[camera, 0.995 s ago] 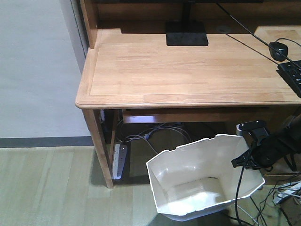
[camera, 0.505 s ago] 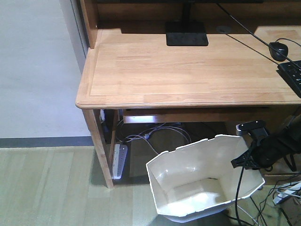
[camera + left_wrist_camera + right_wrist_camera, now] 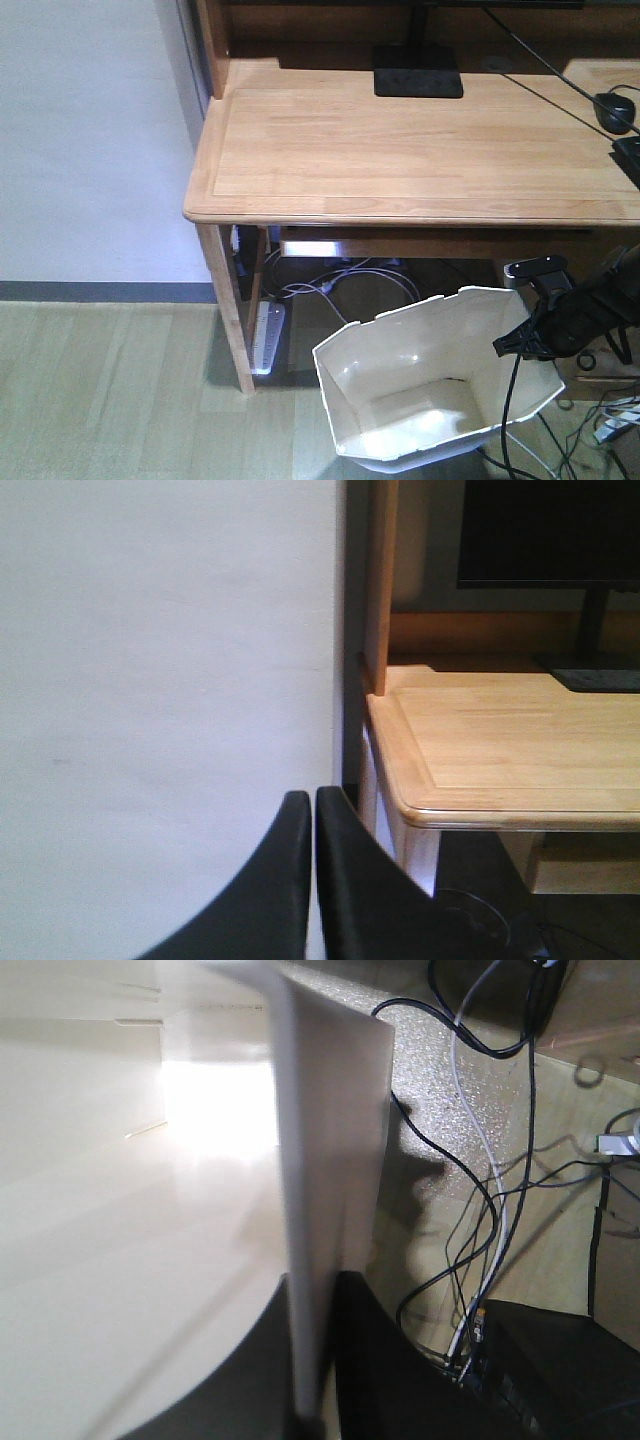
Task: Move trash bin to bedside with robot
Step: 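Drive the base toward the bed while holding the bin in the right gripper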
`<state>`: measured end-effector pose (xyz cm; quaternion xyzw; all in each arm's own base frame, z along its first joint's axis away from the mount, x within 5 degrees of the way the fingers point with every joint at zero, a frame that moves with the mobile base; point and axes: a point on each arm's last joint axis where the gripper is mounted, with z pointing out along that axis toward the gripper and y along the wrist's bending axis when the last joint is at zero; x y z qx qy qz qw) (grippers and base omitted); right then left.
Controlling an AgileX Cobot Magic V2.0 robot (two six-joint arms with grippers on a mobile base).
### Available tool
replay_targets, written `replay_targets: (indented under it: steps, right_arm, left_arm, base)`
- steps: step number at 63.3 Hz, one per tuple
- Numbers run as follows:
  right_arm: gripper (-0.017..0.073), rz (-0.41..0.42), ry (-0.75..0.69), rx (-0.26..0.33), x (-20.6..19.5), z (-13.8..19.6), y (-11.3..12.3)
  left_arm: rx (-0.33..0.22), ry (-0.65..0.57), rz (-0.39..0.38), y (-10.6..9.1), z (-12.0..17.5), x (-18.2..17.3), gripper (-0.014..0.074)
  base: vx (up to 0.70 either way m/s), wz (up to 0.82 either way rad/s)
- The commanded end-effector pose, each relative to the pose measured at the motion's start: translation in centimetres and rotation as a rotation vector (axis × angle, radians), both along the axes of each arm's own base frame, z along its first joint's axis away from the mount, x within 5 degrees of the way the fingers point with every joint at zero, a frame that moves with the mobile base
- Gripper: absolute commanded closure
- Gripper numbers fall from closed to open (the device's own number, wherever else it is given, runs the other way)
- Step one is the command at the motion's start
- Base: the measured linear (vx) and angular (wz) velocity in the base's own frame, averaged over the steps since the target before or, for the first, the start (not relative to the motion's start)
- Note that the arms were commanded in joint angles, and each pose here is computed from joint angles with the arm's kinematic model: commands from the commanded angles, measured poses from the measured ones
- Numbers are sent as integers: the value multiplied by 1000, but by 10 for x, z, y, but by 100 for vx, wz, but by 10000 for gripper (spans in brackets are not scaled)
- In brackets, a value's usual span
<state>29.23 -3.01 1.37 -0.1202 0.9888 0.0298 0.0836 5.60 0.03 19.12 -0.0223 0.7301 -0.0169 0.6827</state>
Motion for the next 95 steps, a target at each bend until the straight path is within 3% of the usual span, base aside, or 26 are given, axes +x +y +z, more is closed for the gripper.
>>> replay_targets:
  steps: [1, 95]
  right_arm:
    - [562, -23, -63, 18, 10, 23, 0]
    - [562, -23, -63, 18, 10, 23, 0]
  left_arm:
    - [-18, -53, -2, 0, -2, 1, 599]
    - [-18, -53, -2, 0, -2, 1, 599]
  base:
    - [-5, 20]
    - [-3, 49]
